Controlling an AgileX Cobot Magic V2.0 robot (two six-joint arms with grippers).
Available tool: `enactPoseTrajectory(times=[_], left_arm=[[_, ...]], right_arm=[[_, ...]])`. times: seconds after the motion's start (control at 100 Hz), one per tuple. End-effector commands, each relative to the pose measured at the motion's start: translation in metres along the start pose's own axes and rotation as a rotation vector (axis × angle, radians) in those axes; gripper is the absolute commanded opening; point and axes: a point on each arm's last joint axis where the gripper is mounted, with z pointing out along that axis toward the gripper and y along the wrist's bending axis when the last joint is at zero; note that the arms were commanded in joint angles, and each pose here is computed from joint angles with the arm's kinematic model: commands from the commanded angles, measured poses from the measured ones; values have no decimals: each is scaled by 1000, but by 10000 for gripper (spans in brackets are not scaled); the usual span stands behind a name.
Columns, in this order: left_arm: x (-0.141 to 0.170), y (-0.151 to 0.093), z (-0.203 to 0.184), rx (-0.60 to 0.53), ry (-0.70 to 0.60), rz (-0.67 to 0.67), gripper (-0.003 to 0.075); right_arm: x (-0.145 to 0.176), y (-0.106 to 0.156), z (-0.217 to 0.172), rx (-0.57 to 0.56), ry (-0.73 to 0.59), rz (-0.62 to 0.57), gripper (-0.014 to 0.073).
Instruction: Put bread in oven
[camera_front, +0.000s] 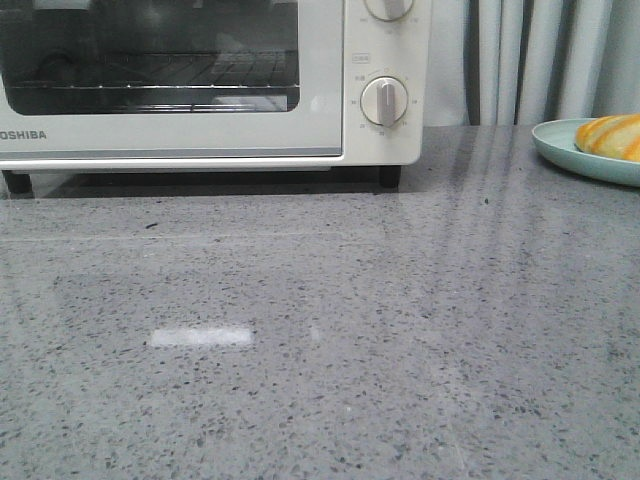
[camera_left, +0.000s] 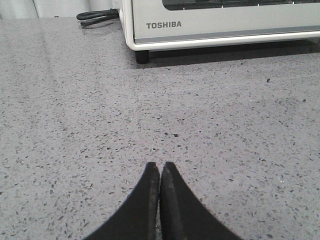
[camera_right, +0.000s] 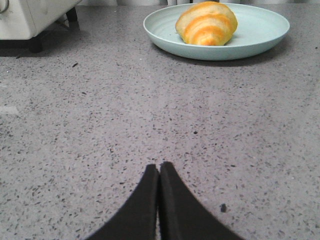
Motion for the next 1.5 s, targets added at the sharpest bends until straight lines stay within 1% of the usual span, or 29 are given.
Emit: enactPoseTrajectory(times=[0.0,0.87,0.95,1.07,1.2,1.25,1.31,1.34,1.39,1.44,1.49], left_arm=[[2,0,0,-12,-59,-14,-21],[2,0,0,-12,-59,-14,-21],[2,0,0,-12,-59,-14,-21],[2,1,0,-20,-57,10,-21],[2,1,0,-21,-57,15,-21],[1,1,0,-25,-68,16,-21],[-1,2,0,-30,-91,15,-21],[-3,2,0,-28,-110,-8,-21],[-6,1,-1,-7,-149,-117,-21],[-12,1,-2,8,-211,-257,-21],[-17,2,-3,31,-271,-457,-21]], right_arm=[[-4,1,-1,-11,-85,-10,-49],[-4,1,-1,-11,-85,-10,-49],[-4,0,-1,-1,-86,-44,-49],[-4,0,-1,0,-88,-51,-49],[-9,1,-1,-7,-139,-57,-49],[-14,2,-2,-19,-192,-50,-49],[-23,4,-4,-49,-296,11,-49],[-27,5,-6,-63,-346,53,-49],[-34,5,-9,-84,-428,143,-49],[-40,3,-12,-96,-500,217,-49],[-43,3,-13,-98,-528,245,-49]])
